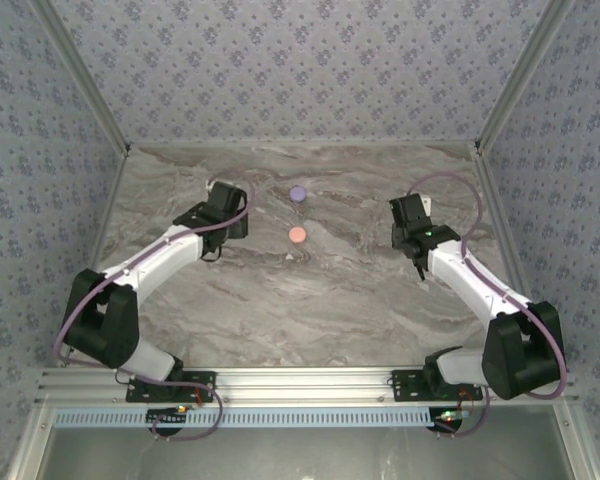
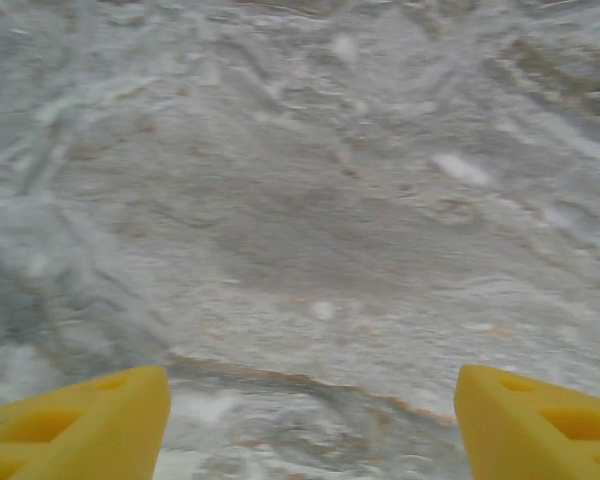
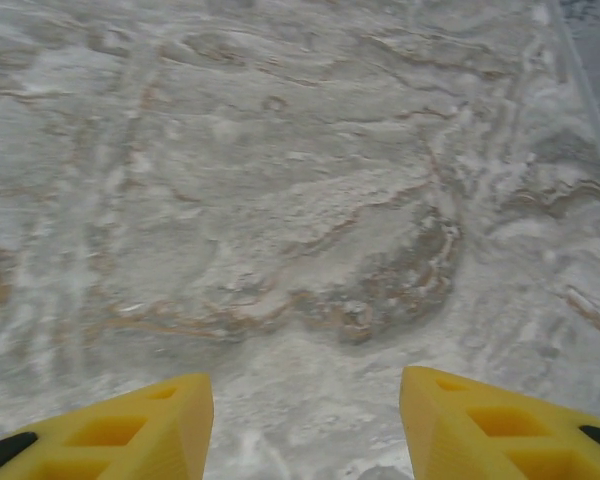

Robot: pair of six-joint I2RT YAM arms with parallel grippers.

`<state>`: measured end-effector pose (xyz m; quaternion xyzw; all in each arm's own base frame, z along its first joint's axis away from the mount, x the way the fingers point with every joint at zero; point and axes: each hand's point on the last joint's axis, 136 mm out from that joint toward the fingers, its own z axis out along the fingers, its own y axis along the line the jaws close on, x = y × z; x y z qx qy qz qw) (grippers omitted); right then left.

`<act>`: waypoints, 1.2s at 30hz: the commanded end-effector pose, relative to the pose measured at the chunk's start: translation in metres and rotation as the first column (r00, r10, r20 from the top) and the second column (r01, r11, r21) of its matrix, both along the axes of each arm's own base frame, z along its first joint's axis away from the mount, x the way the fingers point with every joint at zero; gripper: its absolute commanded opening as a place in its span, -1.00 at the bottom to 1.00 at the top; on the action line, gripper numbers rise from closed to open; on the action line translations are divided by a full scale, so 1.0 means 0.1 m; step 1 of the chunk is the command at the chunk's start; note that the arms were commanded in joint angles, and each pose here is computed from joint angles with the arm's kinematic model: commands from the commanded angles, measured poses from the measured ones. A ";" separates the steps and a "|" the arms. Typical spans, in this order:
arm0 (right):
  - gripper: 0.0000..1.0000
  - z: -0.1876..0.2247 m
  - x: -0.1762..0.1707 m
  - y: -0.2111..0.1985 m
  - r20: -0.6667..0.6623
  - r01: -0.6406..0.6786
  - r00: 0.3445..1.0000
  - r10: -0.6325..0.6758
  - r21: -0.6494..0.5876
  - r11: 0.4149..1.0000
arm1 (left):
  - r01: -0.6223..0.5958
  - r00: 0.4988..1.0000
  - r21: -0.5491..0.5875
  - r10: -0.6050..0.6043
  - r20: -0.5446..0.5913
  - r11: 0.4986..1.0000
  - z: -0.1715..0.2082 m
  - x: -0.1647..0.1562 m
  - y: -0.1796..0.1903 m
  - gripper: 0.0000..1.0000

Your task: Insert the wireless bluetooth earbuds into the charging case

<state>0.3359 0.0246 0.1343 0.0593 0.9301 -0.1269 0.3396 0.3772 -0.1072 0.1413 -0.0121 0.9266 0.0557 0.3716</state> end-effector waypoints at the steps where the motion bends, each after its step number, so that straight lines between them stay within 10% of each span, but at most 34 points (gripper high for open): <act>1: 0.11 0.05 0.05 -0.23 0.063 0.049 0.997 -0.046 -0.047 0.998 | -0.056 0.998 0.110 0.052 0.043 0.992 0.11 -0.03 0.37 0.60; 12: 0.28 -0.23 0.15 -0.52 0.131 0.052 0.988 -0.078 0.188 0.981 | -0.196 0.973 0.135 0.177 0.146 0.971 0.01 -0.11 1.12 0.86; 36: 0.43 -0.28 0.37 -0.41 0.465 -0.296 0.864 0.192 0.159 0.942 | 0.166 0.888 0.010 -0.154 0.434 0.986 -0.29 0.04 0.88 0.98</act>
